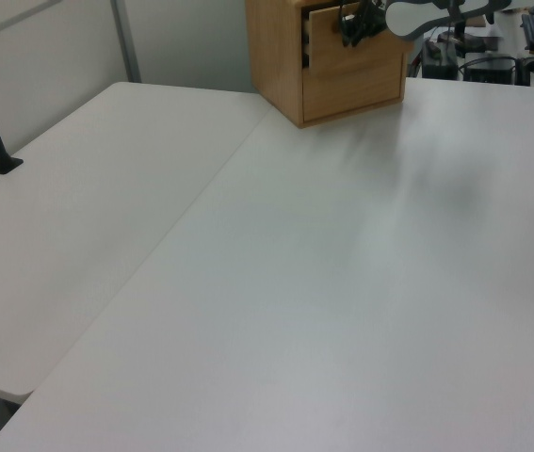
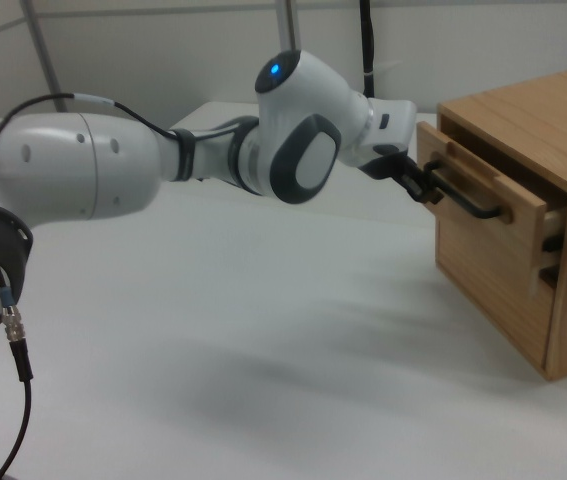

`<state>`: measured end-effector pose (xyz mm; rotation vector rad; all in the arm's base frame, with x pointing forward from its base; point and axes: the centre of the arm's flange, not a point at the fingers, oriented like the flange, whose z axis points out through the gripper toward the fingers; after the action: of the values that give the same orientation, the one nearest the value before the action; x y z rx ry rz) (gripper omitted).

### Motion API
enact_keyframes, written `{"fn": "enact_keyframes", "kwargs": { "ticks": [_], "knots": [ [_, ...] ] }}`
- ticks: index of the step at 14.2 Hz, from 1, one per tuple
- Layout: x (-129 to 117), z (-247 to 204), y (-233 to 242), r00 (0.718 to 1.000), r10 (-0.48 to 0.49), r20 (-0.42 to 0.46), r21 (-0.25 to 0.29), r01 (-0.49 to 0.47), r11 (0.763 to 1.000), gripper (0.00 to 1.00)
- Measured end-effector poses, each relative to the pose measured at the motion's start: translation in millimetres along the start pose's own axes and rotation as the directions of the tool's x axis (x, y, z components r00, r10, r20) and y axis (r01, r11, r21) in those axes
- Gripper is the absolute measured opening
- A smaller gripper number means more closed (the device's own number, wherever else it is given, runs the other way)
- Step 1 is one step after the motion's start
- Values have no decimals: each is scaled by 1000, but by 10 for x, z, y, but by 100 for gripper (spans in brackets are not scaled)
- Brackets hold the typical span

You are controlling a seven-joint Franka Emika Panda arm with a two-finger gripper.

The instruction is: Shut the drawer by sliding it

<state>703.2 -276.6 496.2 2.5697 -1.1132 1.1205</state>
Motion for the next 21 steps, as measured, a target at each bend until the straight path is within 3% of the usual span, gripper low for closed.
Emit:
{"fn": "enact_keyframes", "kwargs": {
  "ticks": [5,21],
  "knots": [
    [6,186,126,996,-6,-93,18,8,1000,25],
    [92,196,259,985,-63,-158,-1,64,998,25]
  ]
}}
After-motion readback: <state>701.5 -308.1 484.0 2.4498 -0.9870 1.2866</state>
